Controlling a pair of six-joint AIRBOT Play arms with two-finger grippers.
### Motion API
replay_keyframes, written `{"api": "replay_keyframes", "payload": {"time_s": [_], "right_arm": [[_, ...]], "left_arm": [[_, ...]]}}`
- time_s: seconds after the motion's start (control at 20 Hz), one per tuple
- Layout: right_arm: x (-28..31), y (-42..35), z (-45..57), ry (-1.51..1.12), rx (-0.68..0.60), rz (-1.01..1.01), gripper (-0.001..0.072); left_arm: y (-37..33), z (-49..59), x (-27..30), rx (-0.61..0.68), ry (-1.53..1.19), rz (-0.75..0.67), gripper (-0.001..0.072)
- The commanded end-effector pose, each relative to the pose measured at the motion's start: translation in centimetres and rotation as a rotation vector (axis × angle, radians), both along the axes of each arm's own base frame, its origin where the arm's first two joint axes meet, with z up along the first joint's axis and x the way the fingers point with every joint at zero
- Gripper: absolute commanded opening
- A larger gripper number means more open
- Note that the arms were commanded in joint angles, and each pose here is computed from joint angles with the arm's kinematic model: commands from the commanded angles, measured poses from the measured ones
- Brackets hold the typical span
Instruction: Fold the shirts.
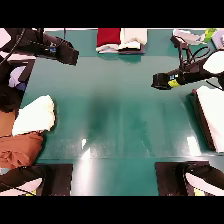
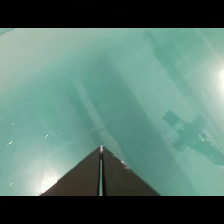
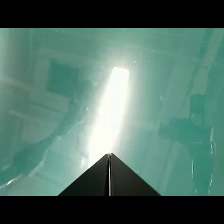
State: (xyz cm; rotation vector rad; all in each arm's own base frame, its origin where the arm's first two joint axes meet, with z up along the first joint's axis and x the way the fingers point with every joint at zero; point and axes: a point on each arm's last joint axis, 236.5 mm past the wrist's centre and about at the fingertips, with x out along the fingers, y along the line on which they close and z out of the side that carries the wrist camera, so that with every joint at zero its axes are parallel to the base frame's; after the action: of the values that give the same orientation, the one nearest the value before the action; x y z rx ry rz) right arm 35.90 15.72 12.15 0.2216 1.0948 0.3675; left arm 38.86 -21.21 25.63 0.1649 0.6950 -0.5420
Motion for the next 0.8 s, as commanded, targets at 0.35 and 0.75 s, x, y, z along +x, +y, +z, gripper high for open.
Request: {"api": "replay_keyframes", "payload": {"time_s": [0.35, 0.75], "right_arm": [[0.0, 0.2, 0.1, 0.0, 0.007, 0.0, 0.0023], [0.0, 0.2, 0.0, 0.001, 0.006, 0.001, 0.0023]], "left_arm": [[0.0, 0.0, 0.0, 0.0, -0.001, 0.0, 0.0025], [6.7, -0.6, 2.4, 0.137, -0.026, 0.178, 0.0025]]}}
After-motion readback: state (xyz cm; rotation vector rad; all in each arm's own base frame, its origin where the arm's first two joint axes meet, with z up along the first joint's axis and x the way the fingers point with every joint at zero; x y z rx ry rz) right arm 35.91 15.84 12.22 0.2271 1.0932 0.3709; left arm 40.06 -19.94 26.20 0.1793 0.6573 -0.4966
